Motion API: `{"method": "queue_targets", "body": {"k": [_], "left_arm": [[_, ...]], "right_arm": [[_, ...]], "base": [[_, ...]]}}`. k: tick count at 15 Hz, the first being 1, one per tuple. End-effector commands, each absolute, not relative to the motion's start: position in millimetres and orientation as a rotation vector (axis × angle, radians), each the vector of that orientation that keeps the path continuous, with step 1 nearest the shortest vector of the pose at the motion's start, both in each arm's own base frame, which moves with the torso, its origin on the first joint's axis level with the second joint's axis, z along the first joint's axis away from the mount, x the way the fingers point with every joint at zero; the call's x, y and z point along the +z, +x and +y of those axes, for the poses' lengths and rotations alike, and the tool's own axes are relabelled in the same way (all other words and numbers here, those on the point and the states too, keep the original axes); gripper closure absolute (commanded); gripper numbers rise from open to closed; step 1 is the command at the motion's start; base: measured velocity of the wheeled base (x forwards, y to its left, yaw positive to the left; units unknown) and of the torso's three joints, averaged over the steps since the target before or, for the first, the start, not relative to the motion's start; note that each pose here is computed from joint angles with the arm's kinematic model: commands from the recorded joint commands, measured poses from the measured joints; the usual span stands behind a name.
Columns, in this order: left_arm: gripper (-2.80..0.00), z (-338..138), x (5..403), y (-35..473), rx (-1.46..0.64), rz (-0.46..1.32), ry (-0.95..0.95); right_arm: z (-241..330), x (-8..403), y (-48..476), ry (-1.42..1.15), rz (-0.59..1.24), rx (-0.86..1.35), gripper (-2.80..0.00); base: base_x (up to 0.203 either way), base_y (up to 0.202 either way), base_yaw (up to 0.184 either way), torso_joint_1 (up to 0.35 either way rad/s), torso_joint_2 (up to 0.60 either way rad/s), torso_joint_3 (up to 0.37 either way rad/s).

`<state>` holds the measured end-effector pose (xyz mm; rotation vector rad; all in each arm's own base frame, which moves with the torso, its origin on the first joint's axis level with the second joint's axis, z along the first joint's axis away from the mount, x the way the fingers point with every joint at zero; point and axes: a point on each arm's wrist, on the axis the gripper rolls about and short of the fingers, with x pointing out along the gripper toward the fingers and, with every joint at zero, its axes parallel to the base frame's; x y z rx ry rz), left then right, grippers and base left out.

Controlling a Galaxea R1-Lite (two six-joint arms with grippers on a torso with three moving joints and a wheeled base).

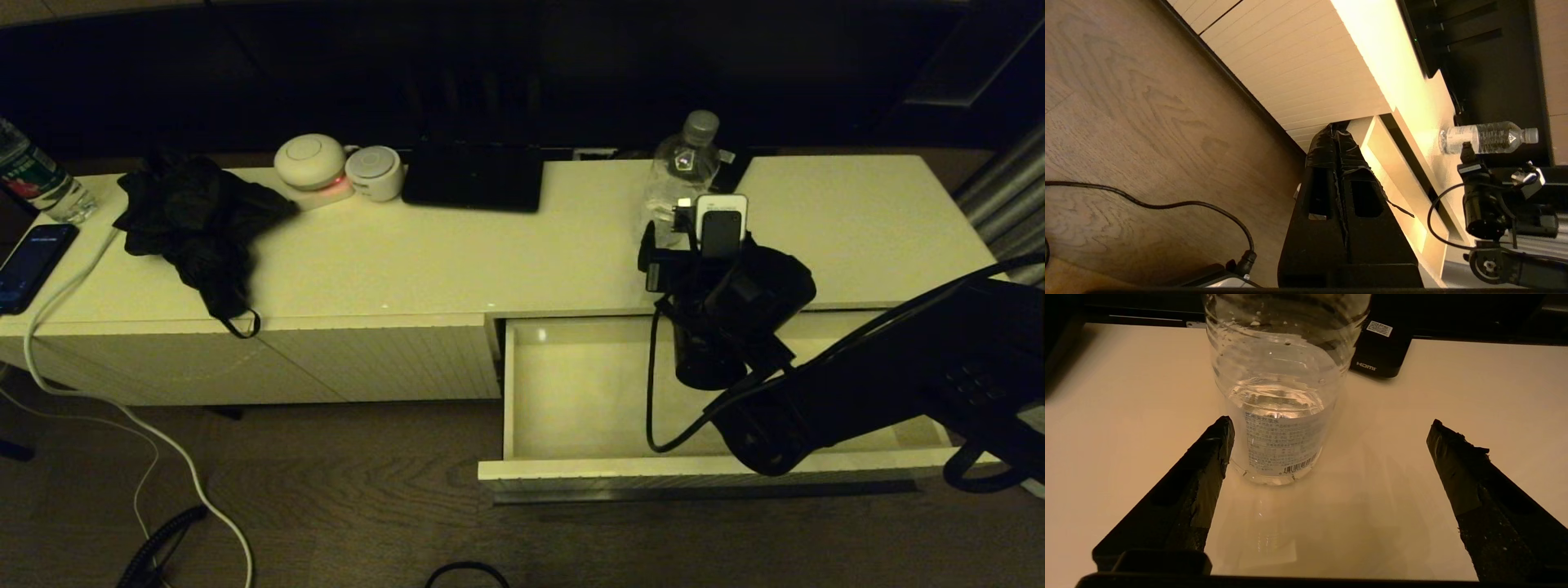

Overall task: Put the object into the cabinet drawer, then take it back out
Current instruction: Put the mineral water in the drawer

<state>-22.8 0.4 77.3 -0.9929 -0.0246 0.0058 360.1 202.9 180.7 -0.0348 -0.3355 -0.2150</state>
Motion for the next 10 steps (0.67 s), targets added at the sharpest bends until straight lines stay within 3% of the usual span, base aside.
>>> {"method": "queue_targets", "body": {"k": [1, 10], "left_arm": [[0.00, 0, 77, -23, 0.005, -0.027, -0.999], [0.00, 0, 77, -23, 0.005, -0.027, -0.999]], "right_arm": [[205, 181, 363, -0.031, -0.345, -0.220, -2.80], [214, 178, 376, -0.056, -0.375, -0.207, -2.80]], "base": [[0.000, 0.000, 0.000, 0.000, 0.00, 0.000], [0.000, 0.000, 0.000, 0.000, 0.00, 0.000]]}}
